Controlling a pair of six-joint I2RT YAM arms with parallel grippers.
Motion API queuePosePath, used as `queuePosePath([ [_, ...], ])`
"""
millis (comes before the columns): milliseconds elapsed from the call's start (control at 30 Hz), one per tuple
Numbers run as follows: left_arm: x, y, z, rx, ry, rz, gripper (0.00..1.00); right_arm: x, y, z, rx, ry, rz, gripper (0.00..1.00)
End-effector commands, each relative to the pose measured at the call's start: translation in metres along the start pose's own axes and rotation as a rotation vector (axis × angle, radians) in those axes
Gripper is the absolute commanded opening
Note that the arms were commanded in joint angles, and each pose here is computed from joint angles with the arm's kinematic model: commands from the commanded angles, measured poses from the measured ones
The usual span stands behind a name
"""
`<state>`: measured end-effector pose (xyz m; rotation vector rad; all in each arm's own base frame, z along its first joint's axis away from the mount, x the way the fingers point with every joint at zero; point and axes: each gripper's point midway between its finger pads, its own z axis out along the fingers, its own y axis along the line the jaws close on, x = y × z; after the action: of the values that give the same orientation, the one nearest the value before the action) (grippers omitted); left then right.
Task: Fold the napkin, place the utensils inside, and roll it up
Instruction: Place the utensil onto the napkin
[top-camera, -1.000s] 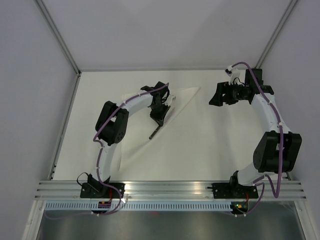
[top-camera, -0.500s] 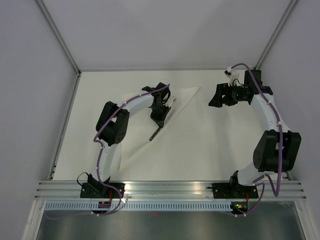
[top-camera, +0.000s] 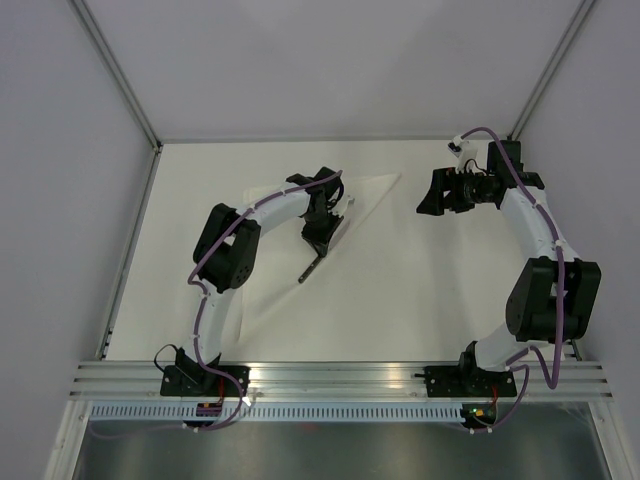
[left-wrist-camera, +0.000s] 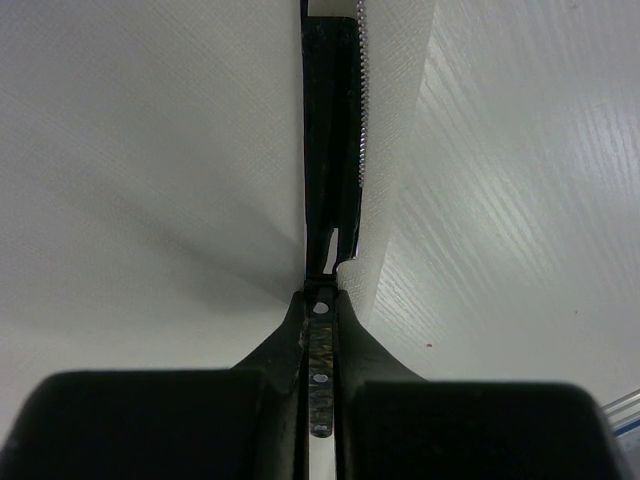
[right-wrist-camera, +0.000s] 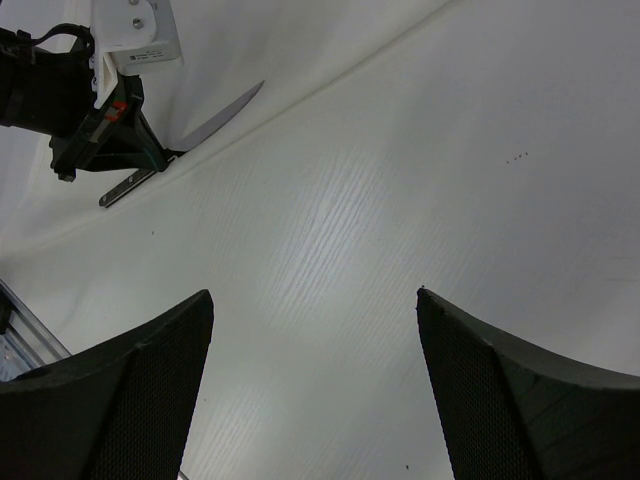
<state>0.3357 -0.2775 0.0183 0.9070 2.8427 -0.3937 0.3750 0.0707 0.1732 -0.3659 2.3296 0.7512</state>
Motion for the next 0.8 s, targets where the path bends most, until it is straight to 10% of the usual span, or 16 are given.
queuePosePath([
  [0, 0.004, 0.001, -0.003, -0.020, 0.032, 0.036, 0.02, -0.005, -0.002, 0.001, -0.001, -0.017, 0.012, 0.88],
  [267, 0.007, 0.004, 0.002, -0.034, 0.049, 0.027, 0.07, -0.003, -0.003, 0.003, 0.000, -0.013, 0.015, 0.88],
  [767, -0.049, -0.010, -0.065, -0.055, -0.177, -0.003, 0.58, -0.005, -0.001, 0.002, -0.008, -0.020, 0.002, 0.88],
])
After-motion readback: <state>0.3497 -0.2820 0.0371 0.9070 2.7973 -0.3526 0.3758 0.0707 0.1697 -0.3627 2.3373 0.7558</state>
